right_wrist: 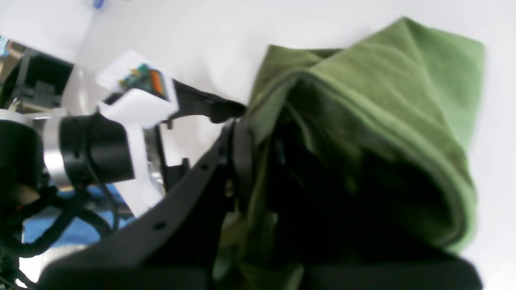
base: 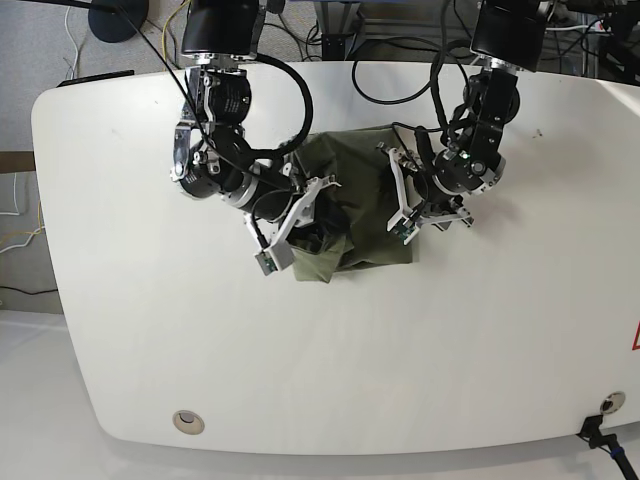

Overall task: Fold the T-shirt properly
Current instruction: 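Grasp the band's end with the right gripper and fold it over toward the left gripper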

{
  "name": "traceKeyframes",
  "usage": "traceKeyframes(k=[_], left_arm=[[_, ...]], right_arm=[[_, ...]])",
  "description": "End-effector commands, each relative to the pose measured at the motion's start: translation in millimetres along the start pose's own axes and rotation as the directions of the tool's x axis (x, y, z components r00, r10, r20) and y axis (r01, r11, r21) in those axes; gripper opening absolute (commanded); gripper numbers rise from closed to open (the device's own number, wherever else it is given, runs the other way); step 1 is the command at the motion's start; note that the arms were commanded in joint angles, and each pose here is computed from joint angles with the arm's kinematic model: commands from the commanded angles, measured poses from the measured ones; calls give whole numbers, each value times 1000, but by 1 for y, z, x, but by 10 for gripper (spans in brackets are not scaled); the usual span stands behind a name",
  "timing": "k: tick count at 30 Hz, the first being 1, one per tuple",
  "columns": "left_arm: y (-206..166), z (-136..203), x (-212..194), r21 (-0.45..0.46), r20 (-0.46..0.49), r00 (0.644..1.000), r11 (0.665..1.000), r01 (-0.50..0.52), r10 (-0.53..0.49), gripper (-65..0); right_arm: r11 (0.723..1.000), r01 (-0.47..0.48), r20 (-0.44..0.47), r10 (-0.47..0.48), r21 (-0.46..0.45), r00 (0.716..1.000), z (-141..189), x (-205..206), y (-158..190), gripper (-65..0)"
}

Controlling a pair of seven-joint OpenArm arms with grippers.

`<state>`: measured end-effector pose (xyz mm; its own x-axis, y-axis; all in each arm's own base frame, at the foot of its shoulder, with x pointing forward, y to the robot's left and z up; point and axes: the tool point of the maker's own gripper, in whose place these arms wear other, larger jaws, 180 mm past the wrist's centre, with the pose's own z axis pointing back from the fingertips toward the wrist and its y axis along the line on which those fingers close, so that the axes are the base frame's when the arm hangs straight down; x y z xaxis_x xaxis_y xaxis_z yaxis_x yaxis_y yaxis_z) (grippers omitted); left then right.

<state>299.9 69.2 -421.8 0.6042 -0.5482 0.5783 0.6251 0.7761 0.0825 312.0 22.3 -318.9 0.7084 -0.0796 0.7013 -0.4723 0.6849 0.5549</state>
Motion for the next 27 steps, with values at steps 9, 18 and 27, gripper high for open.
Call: traceKeyframes(k=[9,18,27], left_arm=[[4,1,-4,19,-33,999,1000,23,-22,-317],[8,2,0,27,-23,999,999,23,-22,-317],[9,5,9,32,15,1000,999,26,-27,-317]], right_arm=[[991,-92,15,91,98,996,-20,24,32,-410],[958,-222,15,223,182,975,-33,40,72,-295],[961,-271,65,274,-45,960,17,85,-10,-295]])
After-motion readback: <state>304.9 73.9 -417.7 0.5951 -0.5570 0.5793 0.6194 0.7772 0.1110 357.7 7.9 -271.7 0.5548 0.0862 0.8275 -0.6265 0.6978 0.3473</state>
